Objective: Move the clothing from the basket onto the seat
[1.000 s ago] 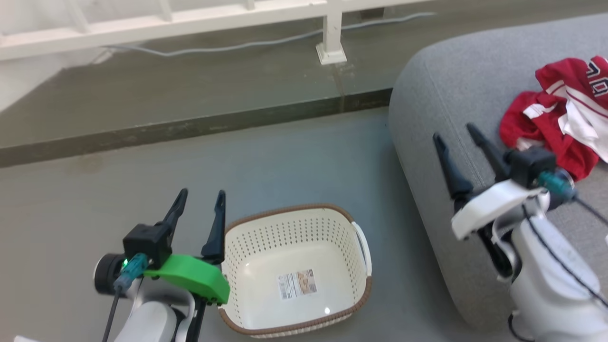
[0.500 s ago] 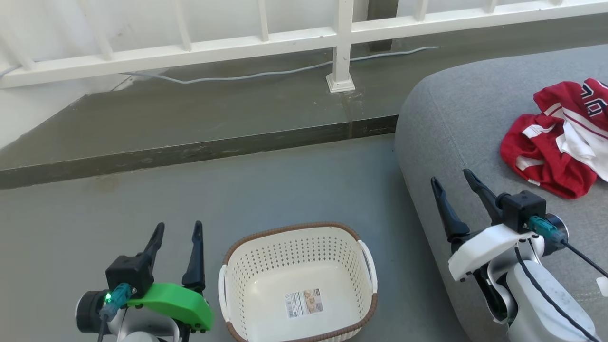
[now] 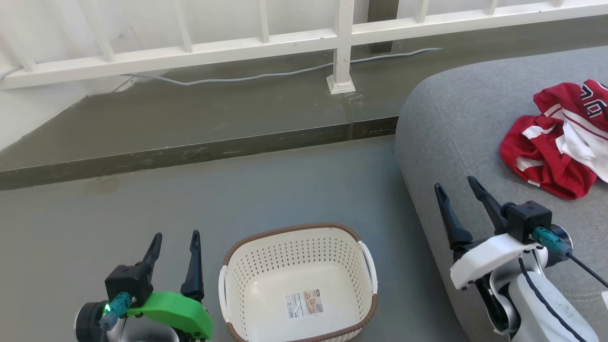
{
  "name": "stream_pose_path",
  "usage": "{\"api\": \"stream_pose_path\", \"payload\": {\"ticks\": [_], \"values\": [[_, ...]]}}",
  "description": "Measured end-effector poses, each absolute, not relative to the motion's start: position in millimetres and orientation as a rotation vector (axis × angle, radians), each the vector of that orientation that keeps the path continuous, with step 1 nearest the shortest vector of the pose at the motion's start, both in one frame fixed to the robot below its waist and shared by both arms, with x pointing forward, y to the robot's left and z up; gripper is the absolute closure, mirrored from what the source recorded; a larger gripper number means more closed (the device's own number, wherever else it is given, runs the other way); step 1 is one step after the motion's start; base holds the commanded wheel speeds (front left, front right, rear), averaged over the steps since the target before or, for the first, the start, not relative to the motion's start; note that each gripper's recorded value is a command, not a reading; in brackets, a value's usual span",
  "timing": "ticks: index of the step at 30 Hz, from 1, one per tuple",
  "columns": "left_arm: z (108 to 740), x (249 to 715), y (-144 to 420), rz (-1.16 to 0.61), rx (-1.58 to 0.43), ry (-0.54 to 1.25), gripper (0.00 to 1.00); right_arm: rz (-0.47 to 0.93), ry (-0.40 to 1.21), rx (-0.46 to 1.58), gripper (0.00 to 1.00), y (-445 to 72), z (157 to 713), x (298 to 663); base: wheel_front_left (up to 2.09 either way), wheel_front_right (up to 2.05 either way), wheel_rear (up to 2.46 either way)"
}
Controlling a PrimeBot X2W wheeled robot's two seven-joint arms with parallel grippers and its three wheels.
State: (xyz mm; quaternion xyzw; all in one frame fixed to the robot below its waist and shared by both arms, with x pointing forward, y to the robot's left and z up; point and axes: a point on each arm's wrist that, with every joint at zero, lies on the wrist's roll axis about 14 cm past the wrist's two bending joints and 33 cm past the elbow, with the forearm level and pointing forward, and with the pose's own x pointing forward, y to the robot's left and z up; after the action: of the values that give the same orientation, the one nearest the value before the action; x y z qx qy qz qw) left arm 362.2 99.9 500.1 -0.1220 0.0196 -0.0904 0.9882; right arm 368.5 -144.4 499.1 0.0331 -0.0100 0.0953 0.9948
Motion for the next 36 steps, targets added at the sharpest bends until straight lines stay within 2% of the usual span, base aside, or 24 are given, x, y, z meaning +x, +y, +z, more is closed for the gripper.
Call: {"api": "stream_pose_path", "payload": {"ticks": [32,33,36], "values": [[501.2,358.6,93.6,-0.195,-0.187,0.051,0.0,0.179,-0.018,0.08,0.0,-147.5,505.2,360.6,0.0,0.0,0.0],[500.6,358.1,93.6,-0.195,-0.186,0.053,1.0,0.179,-0.019,0.083,1.0,-147.5,506.0,360.8,0.0,0.0,0.0],[488.5,354.8,91.5,-0.195,-0.184,0.091,1.0,0.178,0.022,0.092,1.0,-144.7,492.2,355.9,0.0,0.0,0.0]]}}
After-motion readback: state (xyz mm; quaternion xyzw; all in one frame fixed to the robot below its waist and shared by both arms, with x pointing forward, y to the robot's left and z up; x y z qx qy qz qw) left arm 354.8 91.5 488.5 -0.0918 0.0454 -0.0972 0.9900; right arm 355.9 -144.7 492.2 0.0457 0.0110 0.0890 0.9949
